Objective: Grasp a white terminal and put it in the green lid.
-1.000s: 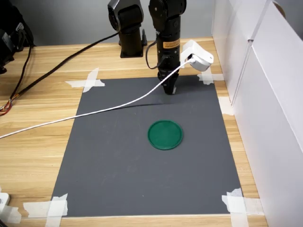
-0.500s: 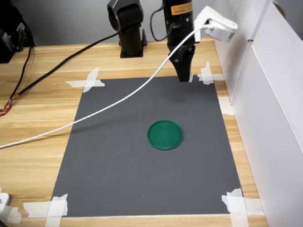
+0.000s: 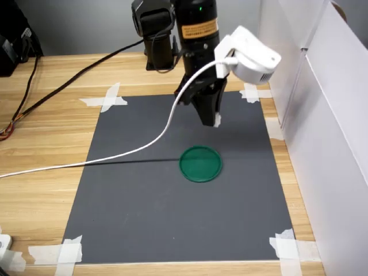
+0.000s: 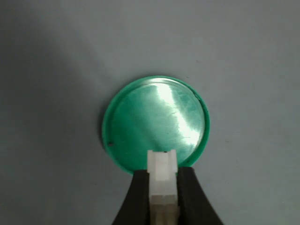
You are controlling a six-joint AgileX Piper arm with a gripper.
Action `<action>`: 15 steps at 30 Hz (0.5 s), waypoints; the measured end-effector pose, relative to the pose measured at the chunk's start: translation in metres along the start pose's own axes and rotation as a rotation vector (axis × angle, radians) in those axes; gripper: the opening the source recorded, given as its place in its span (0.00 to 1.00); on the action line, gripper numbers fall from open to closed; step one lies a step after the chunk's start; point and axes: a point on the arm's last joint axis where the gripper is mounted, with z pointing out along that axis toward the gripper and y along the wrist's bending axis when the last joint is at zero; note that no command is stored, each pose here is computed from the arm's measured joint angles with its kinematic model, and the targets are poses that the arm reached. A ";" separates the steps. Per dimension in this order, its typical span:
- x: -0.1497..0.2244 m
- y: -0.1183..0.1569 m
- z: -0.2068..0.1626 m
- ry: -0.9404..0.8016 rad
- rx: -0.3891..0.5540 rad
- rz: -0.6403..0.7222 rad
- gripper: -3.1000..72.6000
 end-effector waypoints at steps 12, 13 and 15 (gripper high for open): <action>0.006 -0.002 0.056 0.130 -0.073 0.000 0.15; 0.006 -0.003 0.059 0.140 -0.070 -0.006 0.15; 0.008 -0.003 0.062 0.156 -0.065 -0.014 0.15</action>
